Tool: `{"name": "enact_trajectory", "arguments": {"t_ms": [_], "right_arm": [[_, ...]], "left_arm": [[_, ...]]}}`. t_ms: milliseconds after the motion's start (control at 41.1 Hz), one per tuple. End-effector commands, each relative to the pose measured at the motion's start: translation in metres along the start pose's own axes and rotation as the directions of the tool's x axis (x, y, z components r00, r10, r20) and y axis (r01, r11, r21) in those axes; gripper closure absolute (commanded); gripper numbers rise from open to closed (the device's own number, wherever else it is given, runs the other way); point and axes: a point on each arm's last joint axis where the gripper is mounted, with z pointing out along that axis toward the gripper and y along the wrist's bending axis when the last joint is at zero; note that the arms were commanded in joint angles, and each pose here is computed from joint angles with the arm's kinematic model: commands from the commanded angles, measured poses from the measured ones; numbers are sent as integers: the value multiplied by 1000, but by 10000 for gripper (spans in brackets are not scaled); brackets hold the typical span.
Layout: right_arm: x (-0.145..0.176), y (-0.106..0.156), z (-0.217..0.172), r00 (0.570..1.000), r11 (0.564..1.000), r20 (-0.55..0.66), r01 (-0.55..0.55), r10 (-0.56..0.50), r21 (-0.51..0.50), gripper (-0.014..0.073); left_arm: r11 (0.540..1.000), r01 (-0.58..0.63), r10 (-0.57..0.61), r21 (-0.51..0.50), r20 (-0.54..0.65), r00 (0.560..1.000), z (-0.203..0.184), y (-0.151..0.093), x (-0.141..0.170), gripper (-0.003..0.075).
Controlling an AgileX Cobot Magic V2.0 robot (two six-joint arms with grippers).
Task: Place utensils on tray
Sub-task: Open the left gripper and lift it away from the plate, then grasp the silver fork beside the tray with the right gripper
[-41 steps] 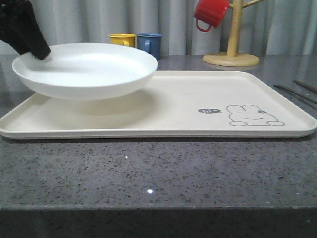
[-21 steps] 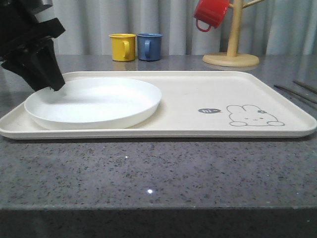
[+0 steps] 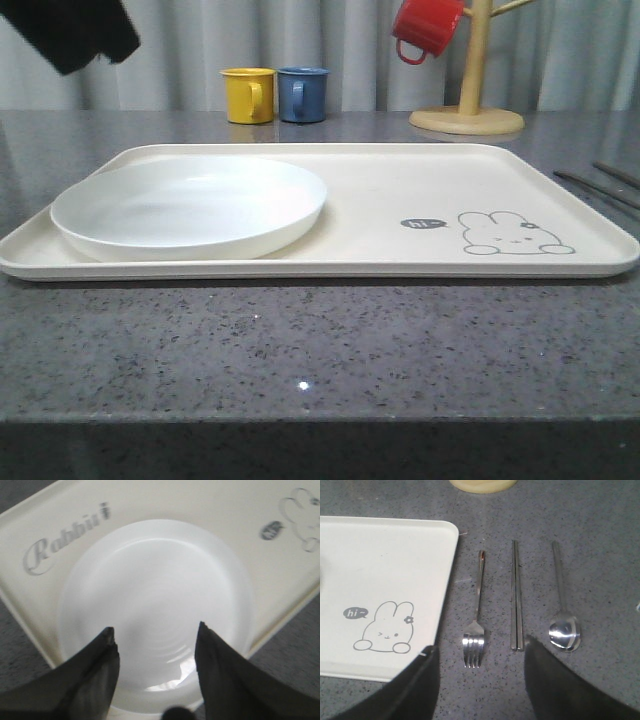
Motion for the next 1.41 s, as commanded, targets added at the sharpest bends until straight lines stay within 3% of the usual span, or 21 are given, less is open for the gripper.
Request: {"name": "enact_trajectory", "arguments": {"t_ms": [0, 146, 219, 316, 536, 803, 1095, 1388], "right_arm": [[-14, 1, -4, 996, 1000, 85, 0, 0, -4, 180], [-15, 1, -4, 996, 1000, 86, 1, -1, -3, 180], [-16, 0, -4, 995, 1000, 98, 13, -14, 7, 180], [-16, 0, -4, 995, 1000, 100, 13, -14, 7, 180], [-15, 0, -4, 995, 1000, 95, 12, -12, 6, 180], [-18, 2, -4, 997, 1000, 81, -4, 5, -12, 180], [-43, 8, 22, 980, 999, -197, 30, -38, -44, 181], [-67, 16, 81, 900, 997, -431, 33, -59, -67, 180]], "left_arm": [[993, -115, 116, -17, 87, 989, -35, -44, 2, 372], [977, -171, 183, -125, 96, 978, -60, -78, 31, 372], [980, -131, 150, -147, 128, 980, -71, -86, 46, 372], [987, -77, 102, -139, 185, 977, -85, -89, 69, 372], [988, -74, 108, -133, 276, 955, -102, -88, 112, 372], [989, -70, 111, -132, 335, 935, -113, -88, 128, 372], [989, -71, 111, -132, 335, 936, -112, -88, 127, 372], [989, -71, 111, -132, 335, 936, -112, -88, 127, 372]]}}
